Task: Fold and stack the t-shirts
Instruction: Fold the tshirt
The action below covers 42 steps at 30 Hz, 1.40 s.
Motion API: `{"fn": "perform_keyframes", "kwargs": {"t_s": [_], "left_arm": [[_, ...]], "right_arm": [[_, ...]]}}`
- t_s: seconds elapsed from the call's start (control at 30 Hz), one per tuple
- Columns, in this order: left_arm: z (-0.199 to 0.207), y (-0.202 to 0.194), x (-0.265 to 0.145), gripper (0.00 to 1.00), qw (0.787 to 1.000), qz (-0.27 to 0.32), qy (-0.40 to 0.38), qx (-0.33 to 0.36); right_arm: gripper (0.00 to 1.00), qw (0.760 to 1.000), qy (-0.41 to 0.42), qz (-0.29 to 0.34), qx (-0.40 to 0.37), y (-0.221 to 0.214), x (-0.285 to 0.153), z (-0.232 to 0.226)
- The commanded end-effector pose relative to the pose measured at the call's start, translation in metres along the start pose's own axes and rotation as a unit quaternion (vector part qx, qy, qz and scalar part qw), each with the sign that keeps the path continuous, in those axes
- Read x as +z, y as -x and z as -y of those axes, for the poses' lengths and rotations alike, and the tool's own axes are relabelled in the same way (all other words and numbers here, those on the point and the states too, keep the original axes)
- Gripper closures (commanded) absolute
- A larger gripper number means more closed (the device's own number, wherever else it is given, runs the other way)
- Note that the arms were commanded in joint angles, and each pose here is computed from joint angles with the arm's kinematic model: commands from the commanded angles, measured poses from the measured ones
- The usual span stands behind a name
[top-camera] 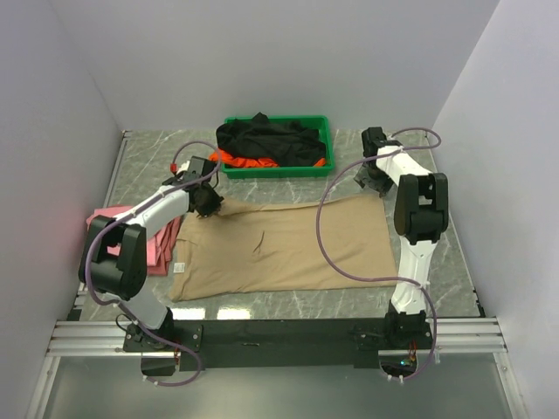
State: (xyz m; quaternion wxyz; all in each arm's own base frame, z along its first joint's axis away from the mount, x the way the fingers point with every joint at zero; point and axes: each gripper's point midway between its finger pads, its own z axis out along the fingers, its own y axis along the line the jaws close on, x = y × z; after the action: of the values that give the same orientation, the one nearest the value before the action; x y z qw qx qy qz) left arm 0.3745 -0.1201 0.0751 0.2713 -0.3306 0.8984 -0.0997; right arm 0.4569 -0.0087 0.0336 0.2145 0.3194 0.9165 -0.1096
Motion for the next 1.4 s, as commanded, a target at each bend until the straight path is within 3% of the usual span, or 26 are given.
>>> {"fn": "perform_keyframes", "kwargs": {"t_s": [0.0,0.23,0.33,0.6,0.63,1.03,1.37], "left_arm": [[-0.002,0.005,-0.015,1.00,1.000,0.016,-0.005,-0.006],[-0.006,0.004,-0.024,1.00,1.000,0.023,-0.006,-0.004],[-0.008,0.001,-0.024,0.99,1.000,0.017,-0.007,-0.001],[-0.012,-0.002,-0.030,0.99,1.000,0.018,-0.008,0.000],[-0.014,-0.003,-0.030,1.00,1.000,0.018,-0.004,0.001],[-0.023,-0.010,-0.042,0.99,1.000,0.012,-0.009,-0.005],[-0.047,-0.025,-0.066,0.99,1.000,0.002,-0.003,-0.009]], "right_arm": [[0.27,0.999,-0.029,0.015,0.016,0.016,0.003,0.006],[0.32,0.999,-0.030,0.001,0.015,0.003,0.009,0.007],[0.40,0.999,-0.034,0.002,0.017,0.002,0.011,0.012],[0.84,1.000,-0.017,0.013,0.019,0.016,-0.002,0.006],[1.00,1.000,-0.015,0.015,0.020,0.017,-0.003,0.007],[1.00,0.998,0.035,0.047,0.026,0.009,-0.045,0.023],[1.00,0.997,0.058,0.056,0.019,-0.024,-0.069,0.052]]}}
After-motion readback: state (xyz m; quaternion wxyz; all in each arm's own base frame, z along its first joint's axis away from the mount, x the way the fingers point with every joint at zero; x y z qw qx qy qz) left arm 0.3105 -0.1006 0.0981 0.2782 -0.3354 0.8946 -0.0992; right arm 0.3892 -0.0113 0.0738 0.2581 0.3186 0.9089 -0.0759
